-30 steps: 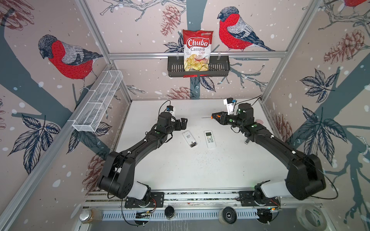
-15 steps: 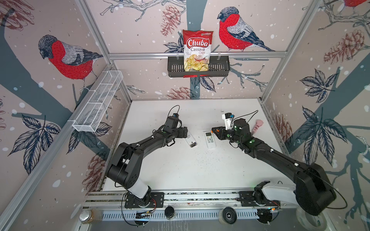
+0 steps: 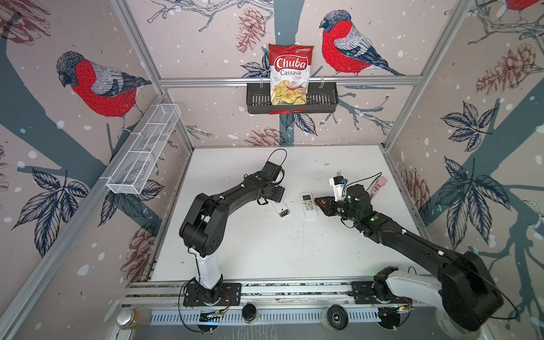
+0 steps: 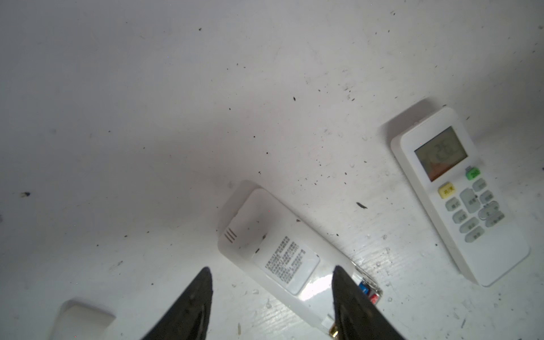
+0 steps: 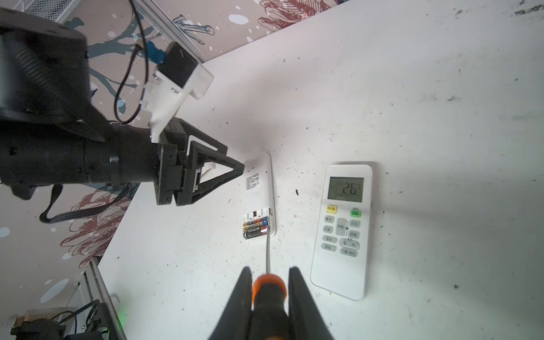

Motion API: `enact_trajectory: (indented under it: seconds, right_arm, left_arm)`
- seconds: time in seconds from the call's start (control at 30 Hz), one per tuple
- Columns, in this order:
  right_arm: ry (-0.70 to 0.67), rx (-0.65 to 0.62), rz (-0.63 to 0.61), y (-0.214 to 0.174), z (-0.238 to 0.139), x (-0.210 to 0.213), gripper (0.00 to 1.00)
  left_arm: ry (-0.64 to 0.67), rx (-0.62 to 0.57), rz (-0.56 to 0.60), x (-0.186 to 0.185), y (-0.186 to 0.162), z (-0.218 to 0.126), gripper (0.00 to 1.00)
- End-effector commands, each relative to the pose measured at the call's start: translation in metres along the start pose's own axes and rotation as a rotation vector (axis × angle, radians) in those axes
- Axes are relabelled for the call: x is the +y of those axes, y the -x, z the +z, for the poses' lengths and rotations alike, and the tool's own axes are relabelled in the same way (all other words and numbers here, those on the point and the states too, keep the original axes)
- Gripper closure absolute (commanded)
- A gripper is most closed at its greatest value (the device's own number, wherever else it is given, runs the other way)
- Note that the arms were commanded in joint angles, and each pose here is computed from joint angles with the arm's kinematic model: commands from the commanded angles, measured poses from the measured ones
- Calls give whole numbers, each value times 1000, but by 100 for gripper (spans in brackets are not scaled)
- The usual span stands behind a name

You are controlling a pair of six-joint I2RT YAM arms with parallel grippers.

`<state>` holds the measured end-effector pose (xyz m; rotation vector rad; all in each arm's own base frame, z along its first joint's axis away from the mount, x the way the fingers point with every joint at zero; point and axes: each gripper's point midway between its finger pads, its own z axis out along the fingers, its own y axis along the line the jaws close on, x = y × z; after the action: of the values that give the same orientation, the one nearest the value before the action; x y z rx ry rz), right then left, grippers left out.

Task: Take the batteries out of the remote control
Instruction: 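Lower the left gripper onto the remote while the right gripper aims the screwdriver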

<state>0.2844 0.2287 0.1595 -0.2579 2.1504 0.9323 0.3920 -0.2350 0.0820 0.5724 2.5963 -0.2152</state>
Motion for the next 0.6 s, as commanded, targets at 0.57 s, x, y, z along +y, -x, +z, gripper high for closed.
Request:
enact_trajectory:
  seconds: [0.57]
  right_arm:
    - [55,-62,12,13,-10,11,100]
  left_arm:
    - [-119,94,218,-33,-22,-13,52]
